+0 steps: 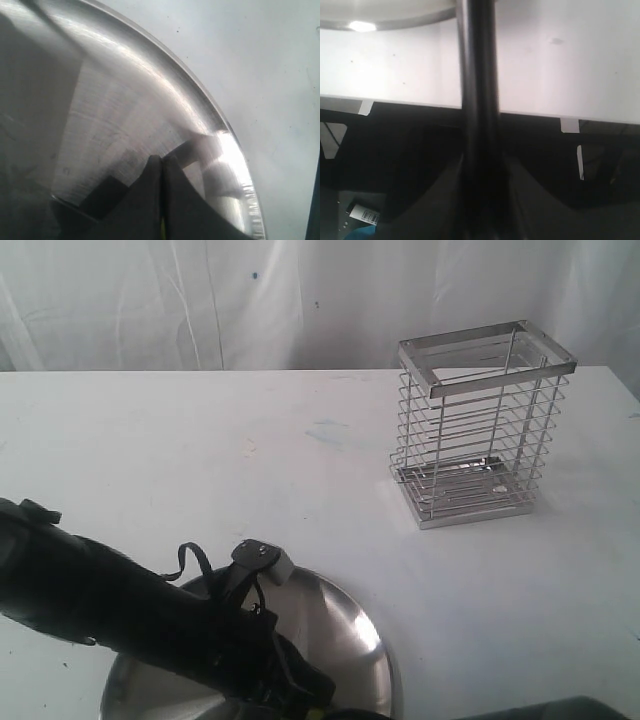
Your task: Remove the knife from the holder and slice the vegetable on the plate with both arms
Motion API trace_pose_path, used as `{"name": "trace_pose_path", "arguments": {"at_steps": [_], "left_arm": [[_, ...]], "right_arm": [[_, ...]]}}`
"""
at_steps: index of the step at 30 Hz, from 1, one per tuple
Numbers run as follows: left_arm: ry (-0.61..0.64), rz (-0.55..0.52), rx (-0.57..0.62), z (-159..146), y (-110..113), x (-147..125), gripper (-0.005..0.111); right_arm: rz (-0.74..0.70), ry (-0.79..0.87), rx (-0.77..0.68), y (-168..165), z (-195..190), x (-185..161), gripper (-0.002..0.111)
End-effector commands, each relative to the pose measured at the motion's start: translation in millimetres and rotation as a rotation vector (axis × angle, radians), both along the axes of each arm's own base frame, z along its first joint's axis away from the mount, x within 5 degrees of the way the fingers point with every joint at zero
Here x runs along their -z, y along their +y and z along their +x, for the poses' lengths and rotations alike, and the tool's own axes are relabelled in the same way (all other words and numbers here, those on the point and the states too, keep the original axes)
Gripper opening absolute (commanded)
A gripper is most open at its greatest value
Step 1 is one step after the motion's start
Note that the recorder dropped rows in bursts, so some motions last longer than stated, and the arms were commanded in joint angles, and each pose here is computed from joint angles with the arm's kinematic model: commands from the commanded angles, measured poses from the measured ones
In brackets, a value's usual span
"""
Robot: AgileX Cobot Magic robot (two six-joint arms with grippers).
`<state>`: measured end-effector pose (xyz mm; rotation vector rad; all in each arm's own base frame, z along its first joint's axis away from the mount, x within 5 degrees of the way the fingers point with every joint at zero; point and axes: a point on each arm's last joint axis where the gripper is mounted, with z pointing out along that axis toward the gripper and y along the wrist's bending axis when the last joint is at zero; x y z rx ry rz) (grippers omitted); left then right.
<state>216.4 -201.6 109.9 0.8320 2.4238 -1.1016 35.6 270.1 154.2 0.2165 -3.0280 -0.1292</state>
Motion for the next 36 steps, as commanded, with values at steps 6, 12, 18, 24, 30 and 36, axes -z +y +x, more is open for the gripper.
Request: {"name": "trace_pose_path", "arguments": {"at_steps": [6, 12, 18, 24, 30, 36], "left_arm": [[0.014, 0.102, -0.044, -2, 6, 16, 0.000], [0.016, 0.094, -0.040, -2, 6, 16, 0.000], [0.019, 0.085, -0.036, -3, 5, 15, 0.000], [0.018, 0.084, -0.034, -3, 5, 15, 0.000], [0.010, 0.094, -0.040, -1, 5, 15, 0.000], [-0.020, 0.081, -0.044, 7, 0, 10, 0.000]], "right_arm": [[-0.050, 0.008, -0.001, -5, -16, -2, 0.000], [-0.068, 0.008, -0.003, -6, -24, -2, 0.000], [-0.099, 0.009, 0.002, -8, -27, -2, 0.000], [-0.153, 0.046, 0.012, -13, -30, -3, 0.000], [-0.174, 0.145, -0.016, -15, -39, -5, 0.000], [-0.193, 0.218, -0.029, -18, -45, -9, 0.000]]}}
